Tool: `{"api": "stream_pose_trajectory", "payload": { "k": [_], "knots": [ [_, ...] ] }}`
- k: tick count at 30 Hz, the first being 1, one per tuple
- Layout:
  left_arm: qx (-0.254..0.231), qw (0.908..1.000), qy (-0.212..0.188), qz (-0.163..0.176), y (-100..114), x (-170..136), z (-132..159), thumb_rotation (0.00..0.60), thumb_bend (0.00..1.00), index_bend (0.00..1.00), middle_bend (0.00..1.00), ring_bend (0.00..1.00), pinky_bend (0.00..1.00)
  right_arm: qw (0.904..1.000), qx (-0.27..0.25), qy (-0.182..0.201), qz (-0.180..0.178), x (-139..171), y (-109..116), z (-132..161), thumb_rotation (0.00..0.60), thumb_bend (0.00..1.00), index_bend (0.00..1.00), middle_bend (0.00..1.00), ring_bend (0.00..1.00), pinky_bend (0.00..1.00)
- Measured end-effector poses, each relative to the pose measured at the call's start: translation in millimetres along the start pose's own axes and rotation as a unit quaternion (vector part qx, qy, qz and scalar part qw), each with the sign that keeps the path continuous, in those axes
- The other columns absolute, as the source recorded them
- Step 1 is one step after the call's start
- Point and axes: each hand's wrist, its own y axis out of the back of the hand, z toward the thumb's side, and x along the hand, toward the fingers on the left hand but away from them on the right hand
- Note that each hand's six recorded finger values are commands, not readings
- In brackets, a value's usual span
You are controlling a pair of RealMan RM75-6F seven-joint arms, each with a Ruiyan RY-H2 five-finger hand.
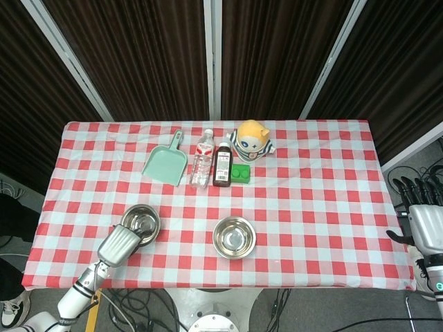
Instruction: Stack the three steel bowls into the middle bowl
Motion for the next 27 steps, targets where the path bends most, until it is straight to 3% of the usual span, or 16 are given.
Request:
{"api": "stream_pose_trajectory", "payload": {
  "k": [5,12,19,27],
  "knots": [
    [0.000,0.9996,-0.024,0.016,16,10,9,0.600,0.38,0.71,0.75,0.86,0.95,0.9998,-0.005,0.004,-0.017,-2,9,1,0.600,0.02,0.02,0.05,0.00,0.00],
    [0.020,0.9952,-0.087,0.039,44,30,36,0.600,0.38,0.71,0.76,0.86,0.95,0.9985,-0.018,0.001,-0.053,-5,26,0,0.600,0.02,0.02,0.05,0.00,0.00],
    [0.050,0.9788,-0.186,0.070,72,36,84,0.600,0.38,0.72,0.76,0.86,0.95,0.9971,-0.031,-0.009,-0.069,-8,32,-6,0.600,0.02,0.02,0.06,0.00,0.00],
    [0.084,0.9610,-0.253,0.074,74,57,115,0.600,0.38,0.72,0.76,0.86,0.95,0.9943,-0.050,-0.010,-0.094,-7,40,-11,0.600,0.02,0.02,0.06,0.00,0.00]
  ]
}}
